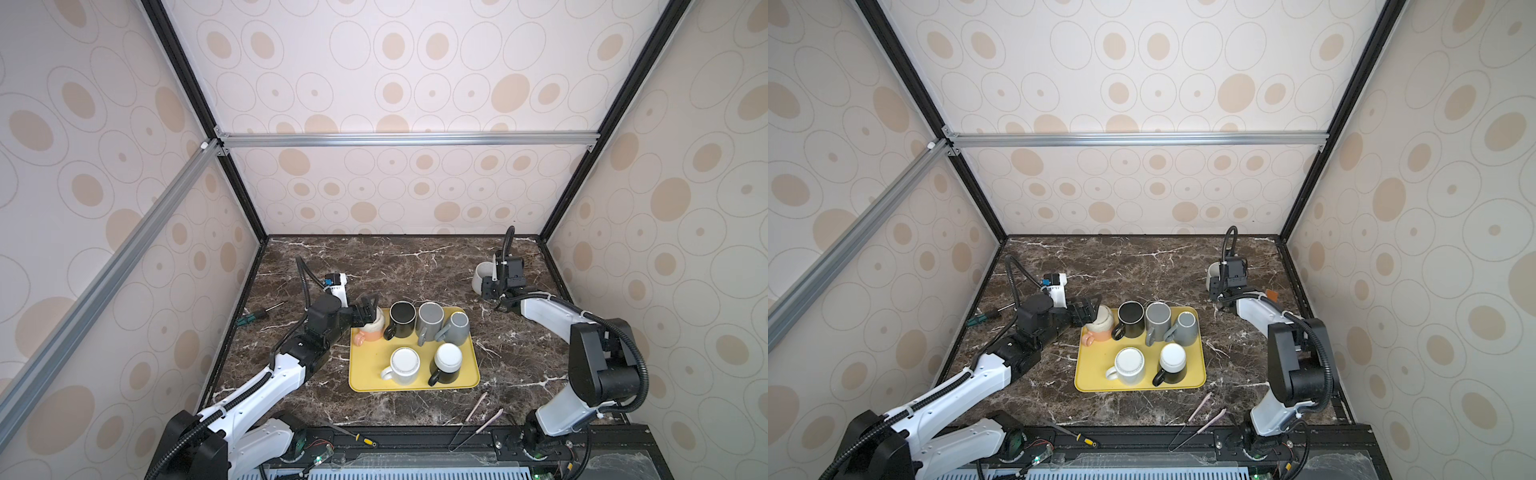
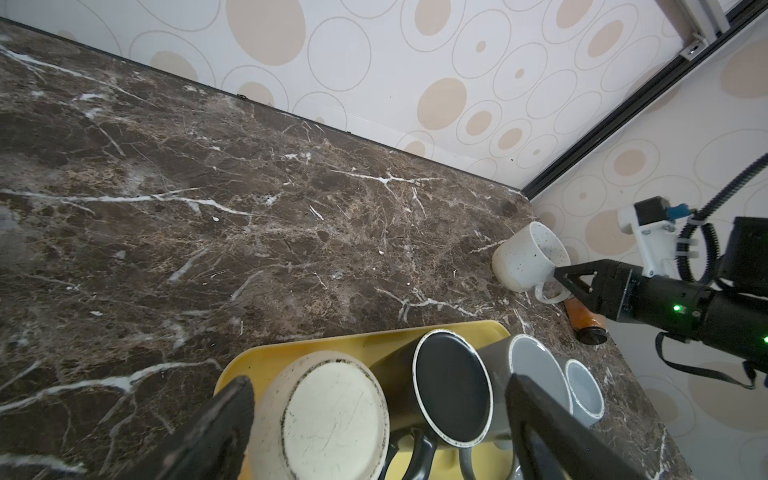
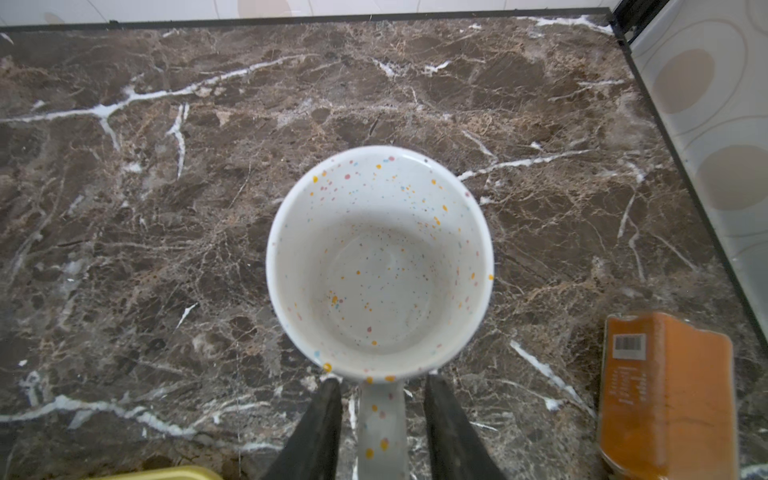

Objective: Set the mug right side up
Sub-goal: 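Lower the mug upright toward the table with the right gripper, then open the right gripper, releasing the white speckled mug, and raise it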

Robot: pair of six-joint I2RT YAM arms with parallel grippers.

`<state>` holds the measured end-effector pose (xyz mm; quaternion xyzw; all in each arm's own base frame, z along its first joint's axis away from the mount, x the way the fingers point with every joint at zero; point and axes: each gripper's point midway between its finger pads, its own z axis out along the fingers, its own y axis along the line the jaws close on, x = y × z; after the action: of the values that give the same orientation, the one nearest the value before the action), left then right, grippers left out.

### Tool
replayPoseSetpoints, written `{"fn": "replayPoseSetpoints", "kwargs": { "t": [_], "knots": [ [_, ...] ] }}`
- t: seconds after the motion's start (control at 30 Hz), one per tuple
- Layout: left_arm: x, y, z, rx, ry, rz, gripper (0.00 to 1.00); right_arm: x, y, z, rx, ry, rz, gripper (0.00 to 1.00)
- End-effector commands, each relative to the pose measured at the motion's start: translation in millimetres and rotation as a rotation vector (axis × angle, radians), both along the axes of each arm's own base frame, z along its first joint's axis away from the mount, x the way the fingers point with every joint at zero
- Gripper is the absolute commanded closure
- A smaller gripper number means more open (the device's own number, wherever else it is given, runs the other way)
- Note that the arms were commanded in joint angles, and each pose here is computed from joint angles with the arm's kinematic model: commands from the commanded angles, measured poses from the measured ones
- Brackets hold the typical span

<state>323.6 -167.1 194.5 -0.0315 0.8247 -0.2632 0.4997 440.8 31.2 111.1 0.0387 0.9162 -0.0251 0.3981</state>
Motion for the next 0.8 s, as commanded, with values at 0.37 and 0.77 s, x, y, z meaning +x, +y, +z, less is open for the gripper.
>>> {"fn": "replayPoseSetpoints", "kwargs": {
  "t": [0.37, 0.77],
  "knots": [
    [-16.4, 32.2, 24.3, 0.196, 0.048, 0.070, 0.06, -52.6, 8.2, 114.3, 0.023, -0.105, -0.041, 0.51],
    [-30.5, 52.3, 40.4, 0.531, 0.192, -0.010, 0.09, -104.9, 121.9, 172.0, 0.230, -0.090, 0.336, 0.54]
  ]
}}
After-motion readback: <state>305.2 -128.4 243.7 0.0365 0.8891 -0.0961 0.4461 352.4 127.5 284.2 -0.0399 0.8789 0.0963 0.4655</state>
